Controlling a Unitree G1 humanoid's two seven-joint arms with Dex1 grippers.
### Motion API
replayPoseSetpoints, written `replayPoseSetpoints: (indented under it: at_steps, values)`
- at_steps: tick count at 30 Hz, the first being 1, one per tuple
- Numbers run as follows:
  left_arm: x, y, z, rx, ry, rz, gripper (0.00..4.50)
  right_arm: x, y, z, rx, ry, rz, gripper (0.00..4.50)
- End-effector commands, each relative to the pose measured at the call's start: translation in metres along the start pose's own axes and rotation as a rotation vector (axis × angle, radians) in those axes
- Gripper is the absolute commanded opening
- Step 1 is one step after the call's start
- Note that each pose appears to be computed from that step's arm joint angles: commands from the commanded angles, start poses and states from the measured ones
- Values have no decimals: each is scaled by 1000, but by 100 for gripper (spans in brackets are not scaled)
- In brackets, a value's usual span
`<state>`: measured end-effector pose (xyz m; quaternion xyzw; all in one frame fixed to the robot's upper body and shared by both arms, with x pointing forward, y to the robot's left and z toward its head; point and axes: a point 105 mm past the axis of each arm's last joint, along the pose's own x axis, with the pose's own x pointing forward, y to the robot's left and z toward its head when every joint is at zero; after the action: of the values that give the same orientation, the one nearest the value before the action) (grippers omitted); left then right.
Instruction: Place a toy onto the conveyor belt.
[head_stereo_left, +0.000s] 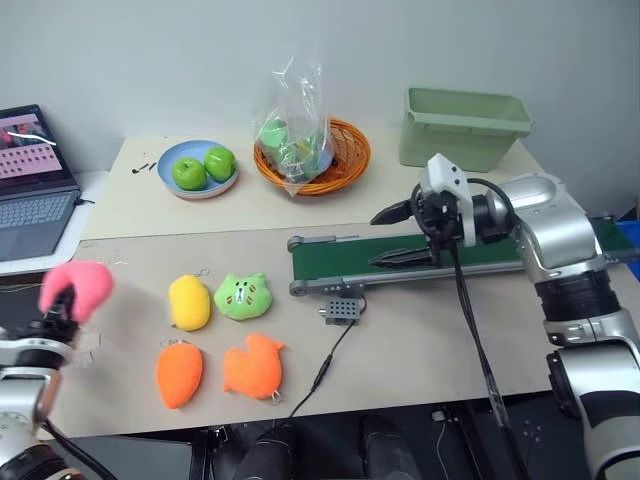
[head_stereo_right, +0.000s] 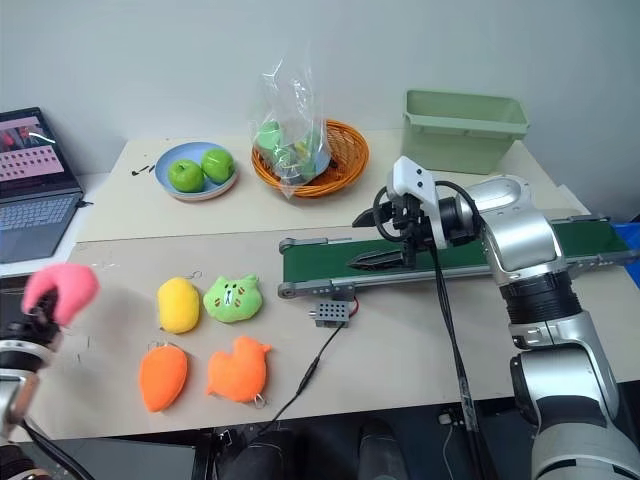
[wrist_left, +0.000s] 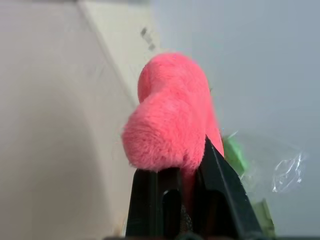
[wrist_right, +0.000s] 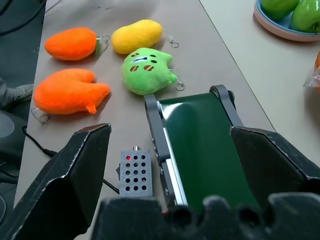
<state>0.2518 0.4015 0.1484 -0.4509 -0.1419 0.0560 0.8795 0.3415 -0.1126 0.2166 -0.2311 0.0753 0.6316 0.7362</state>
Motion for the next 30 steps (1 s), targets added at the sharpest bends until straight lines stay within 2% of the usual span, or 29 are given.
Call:
replayPoseSetpoints:
  at_steps: [1,3,5,9,11,13,16,18,22,28,30]
  values:
    - [13,-46,22,444,-82,-47,2,-1,-3,12,-52,-28,-7,450]
    - [24,-50,17,936,-60,53,2,3,-3,12,-53,-33,0,450]
    - [30,-67,10,1311,-88,15,2,5,-4,12,-60,-37,2,450]
    - [32,-87,-12,1778,-133,-130,2,5,-9,15,-77,-42,-13,450]
    - [28,-92,-38,2090,-128,-295,2,3,-11,16,-85,-39,-26,450]
    - [20,-94,-65,2292,-134,-498,2,-1,-11,14,-86,-33,-39,450]
    - [7,-87,-96,2451,-166,-752,2,-5,-10,11,-77,-30,-61,450]
    - [-1,-83,-113,2492,-204,-895,2,-7,-9,10,-71,-30,-74,450]
    - [8,-81,-123,2525,-314,-935,2,-8,-6,8,-61,-33,-93,450]
    - [28,-111,-163,2458,-469,-1156,2,-15,-1,6,-48,-27,-134,450]
    - [38,-131,-183,2397,-521,-1232,2,-19,3,5,-42,-26,-149,450]
